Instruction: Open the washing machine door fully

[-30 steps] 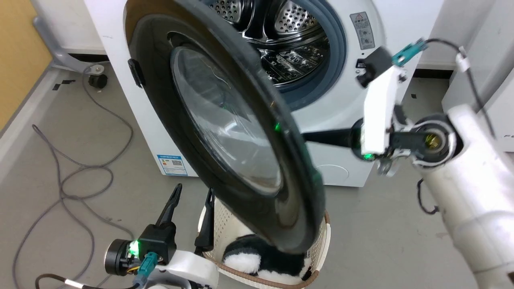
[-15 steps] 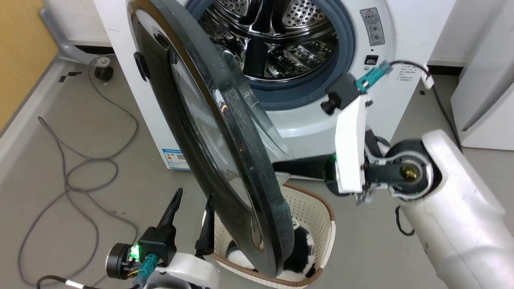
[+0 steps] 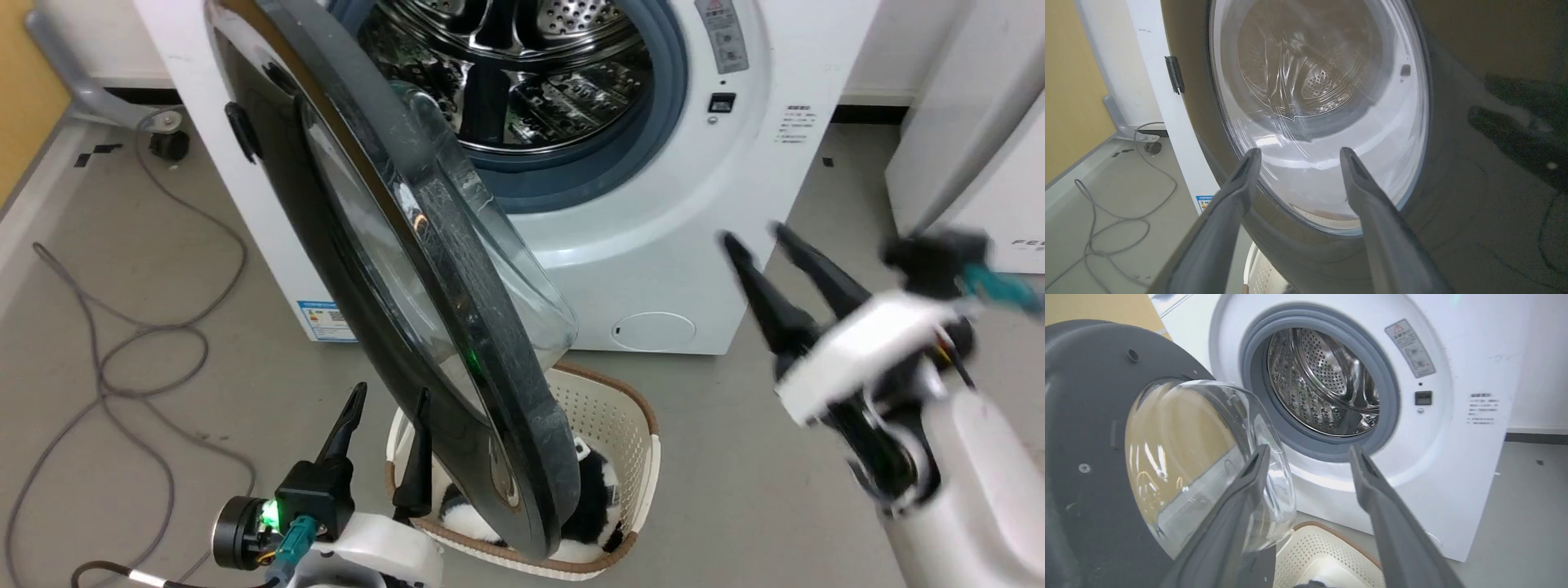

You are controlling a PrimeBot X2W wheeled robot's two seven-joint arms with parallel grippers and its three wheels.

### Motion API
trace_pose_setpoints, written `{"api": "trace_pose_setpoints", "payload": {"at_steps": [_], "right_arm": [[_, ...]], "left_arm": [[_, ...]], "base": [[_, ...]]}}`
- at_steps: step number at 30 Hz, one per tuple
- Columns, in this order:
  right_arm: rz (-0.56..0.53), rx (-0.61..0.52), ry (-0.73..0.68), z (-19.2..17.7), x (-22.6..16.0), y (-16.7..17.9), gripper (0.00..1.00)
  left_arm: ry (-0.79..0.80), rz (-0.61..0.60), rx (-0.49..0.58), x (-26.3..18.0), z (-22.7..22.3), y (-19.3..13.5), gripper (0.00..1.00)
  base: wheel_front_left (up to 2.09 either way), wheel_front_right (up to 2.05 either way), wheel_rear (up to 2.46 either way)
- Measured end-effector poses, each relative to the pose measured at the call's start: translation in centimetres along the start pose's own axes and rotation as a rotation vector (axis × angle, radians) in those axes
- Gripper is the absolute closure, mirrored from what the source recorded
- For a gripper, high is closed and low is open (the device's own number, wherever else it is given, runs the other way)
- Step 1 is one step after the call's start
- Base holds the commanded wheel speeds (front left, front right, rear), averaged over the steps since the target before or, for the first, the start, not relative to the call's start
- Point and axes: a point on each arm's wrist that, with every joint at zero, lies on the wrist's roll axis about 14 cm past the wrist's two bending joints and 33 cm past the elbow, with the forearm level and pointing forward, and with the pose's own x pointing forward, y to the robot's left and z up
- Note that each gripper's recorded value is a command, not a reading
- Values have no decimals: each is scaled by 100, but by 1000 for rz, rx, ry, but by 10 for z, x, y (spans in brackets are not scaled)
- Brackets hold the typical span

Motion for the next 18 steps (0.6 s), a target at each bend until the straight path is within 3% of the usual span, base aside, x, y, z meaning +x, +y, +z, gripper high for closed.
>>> {"api": "trace_pose_setpoints", "payload": {"at_steps": [5, 12, 18], "right_arm": [[-191, -53, -145, -4, -40, -43, 0], [-453, -148, -196, -20, -119, -87, 0], [-553, -292, -229, -6, -162, -97, 0]], "left_arm": [[-6, -6, 1, 2, 2, -2, 0], [-22, -12, 4, 2, 8, -4, 0], [-22, -12, 6, 0, 8, -4, 0]], "base": [[0, 0, 0], [0, 0, 0], [0, 0, 0]]}}
